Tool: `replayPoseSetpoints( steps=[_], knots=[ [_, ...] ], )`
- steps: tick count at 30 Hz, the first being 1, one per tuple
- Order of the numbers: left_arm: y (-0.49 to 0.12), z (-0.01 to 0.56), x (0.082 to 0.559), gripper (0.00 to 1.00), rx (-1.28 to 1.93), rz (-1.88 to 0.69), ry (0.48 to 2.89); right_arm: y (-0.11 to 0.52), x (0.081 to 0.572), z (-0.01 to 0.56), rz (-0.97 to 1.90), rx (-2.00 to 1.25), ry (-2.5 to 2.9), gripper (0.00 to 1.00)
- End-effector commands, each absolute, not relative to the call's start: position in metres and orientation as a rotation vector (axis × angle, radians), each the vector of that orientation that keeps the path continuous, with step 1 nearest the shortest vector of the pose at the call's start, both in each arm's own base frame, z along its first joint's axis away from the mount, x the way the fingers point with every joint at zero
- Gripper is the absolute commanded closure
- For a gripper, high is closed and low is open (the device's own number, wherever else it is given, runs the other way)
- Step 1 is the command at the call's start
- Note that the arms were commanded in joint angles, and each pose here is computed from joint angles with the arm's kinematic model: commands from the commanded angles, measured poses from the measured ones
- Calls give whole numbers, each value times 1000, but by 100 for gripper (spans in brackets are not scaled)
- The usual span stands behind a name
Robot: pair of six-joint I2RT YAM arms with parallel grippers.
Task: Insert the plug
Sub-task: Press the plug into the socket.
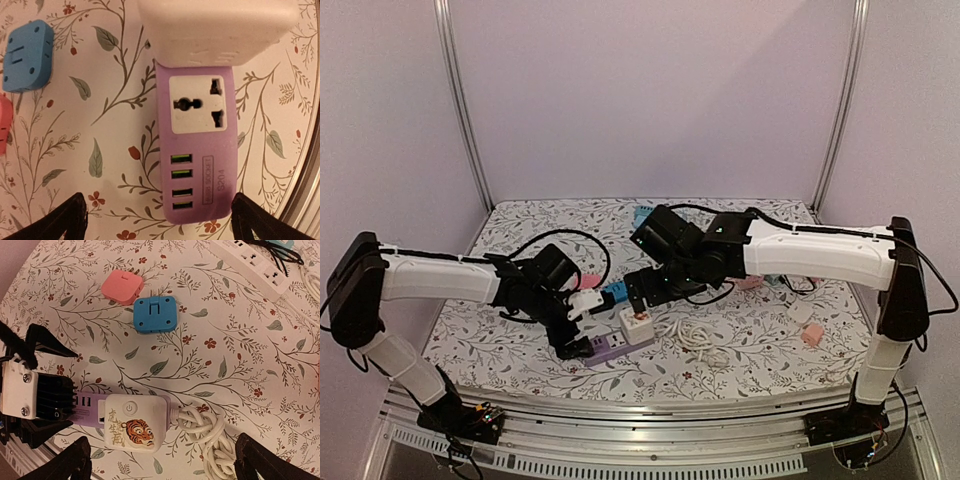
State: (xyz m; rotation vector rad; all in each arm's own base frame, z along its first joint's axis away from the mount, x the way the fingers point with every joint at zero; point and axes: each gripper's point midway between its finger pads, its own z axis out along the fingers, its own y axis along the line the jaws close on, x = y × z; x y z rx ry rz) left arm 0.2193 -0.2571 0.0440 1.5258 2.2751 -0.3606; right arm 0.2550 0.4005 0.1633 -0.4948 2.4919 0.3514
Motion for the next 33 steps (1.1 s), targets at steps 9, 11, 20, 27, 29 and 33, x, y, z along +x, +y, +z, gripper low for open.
replayPoseSetpoints(
  steps=[9, 11, 20, 27, 29, 33],
  knots=[
    [-238, 36, 206, 0, 1449, -472, 2360, 425, 241, 108, 194, -676, 2701, 1],
    [-238, 36, 205, 1, 1453, -474, 2355, 426, 244, 102, 172, -692, 2706, 1],
    [-237, 35, 206, 0, 1446, -475, 2362, 429, 240, 79, 134, -715, 2750, 26],
    [-237, 34, 207, 1, 1443, -471, 2368, 424, 226, 64, 98, -731, 2772, 55],
    [-237, 35, 209, 1, 1441, -467, 2369, 420, 219, 55, 90, -741, 2784, 63],
    [-238, 38, 211, 1, 1435, -459, 2365, 408, 206, 32, 19, -781, 2779, 78]
  ],
)
